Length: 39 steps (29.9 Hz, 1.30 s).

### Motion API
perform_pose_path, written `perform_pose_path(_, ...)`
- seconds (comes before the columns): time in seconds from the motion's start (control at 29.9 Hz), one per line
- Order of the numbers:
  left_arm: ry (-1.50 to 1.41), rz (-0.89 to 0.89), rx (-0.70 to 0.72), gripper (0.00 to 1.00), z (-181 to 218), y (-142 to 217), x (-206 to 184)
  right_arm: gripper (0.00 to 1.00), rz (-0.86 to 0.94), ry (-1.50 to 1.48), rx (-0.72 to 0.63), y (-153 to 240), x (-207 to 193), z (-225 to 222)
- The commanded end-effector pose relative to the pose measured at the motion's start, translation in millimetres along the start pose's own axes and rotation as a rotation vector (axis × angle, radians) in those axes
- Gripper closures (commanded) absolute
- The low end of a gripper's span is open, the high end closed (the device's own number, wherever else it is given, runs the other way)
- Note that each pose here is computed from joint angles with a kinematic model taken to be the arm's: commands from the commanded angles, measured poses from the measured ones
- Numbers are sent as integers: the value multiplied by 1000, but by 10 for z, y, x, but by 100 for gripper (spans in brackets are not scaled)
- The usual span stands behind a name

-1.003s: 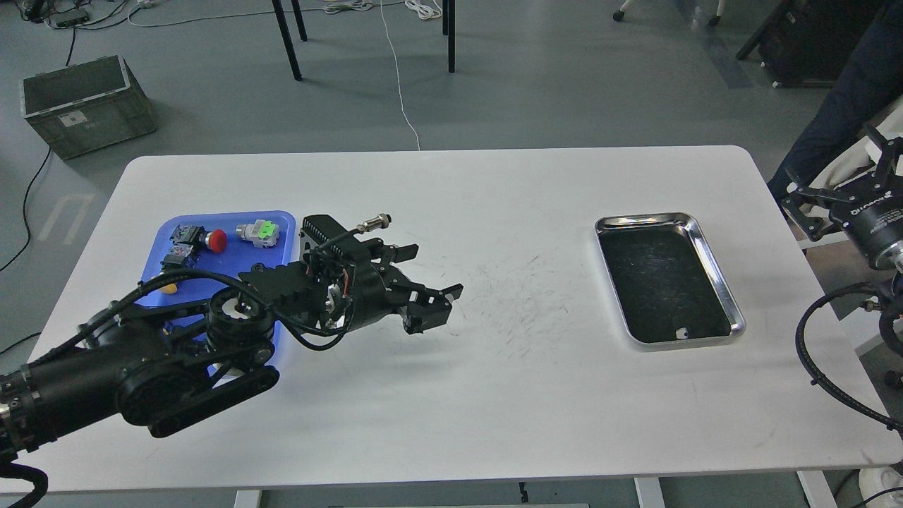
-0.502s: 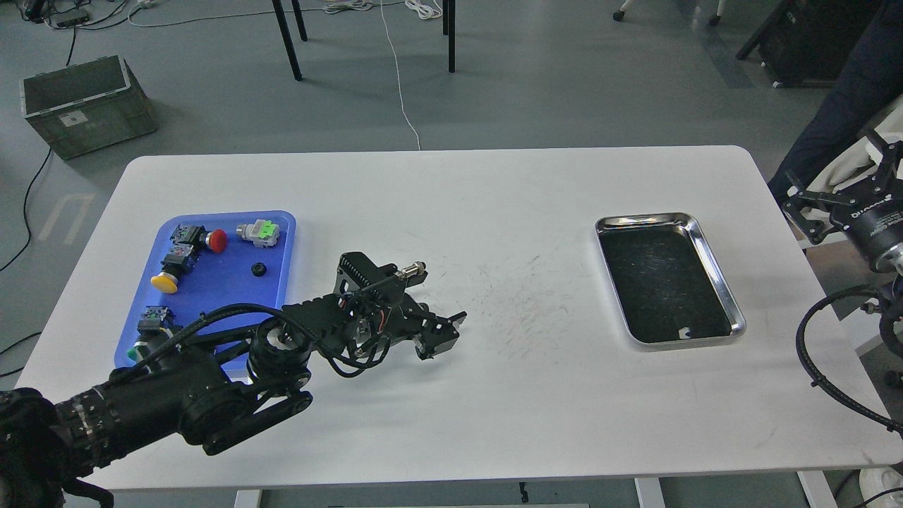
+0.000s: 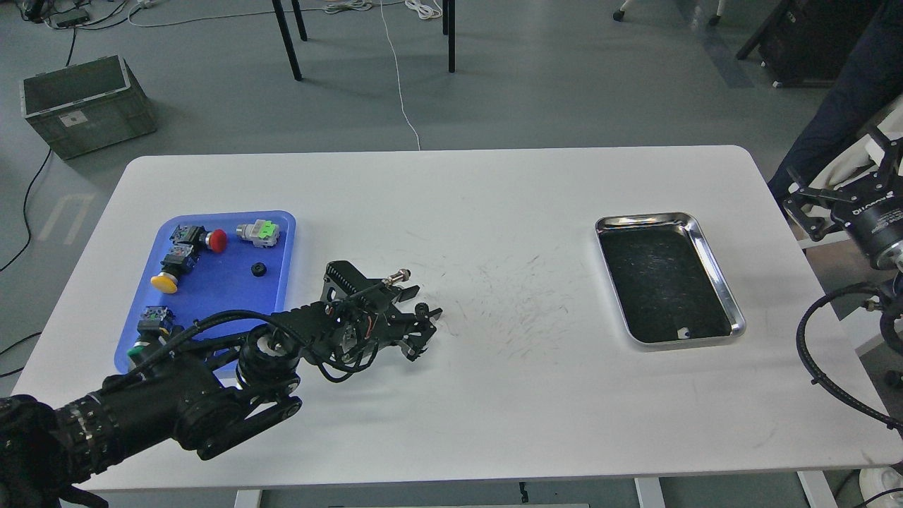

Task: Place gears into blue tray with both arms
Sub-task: 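Grasp the black part with the left gripper, then move the black part into the blue tray and release it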

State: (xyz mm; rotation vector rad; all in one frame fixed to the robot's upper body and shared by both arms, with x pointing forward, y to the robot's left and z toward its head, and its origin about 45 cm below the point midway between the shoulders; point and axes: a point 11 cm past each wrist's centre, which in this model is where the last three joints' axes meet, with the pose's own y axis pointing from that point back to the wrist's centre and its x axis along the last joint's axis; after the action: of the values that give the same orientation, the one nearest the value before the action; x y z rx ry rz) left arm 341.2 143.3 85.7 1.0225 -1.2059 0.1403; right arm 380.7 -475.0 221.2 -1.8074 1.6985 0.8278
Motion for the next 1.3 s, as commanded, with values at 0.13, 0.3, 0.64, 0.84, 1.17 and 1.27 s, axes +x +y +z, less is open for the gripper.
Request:
perform_pose_path(0.13, 10, -12, -2, 92, 24, 4, -66, 2, 0, 6, 3, 1, -4, -30)
perform_pose_path(0.3, 4, -4, 1, 95, -16, 30, -17, 2, 0, 5, 1, -1, -4, -19)
perform_pose_path(0.64, -75, 134, 80, 95, -594, 481, 924, 2, -8, 5, -5, -30, -36, -2)
perform_pose_path(0.84, 3, 140, 183, 95, -1044, 1082, 1098, 2, -22, 17, -4, -89, -107, -47)
perform_pose_path(1.17, 222, 61, 363, 95, -1592, 1718, 115, 2, -17, 19, -4, -88, -100, -50)
perform_pose_path(1.27, 252, 33, 392, 95, -1619, 1738, -166, 2, -15, 20, -5, -88, -98, -49)
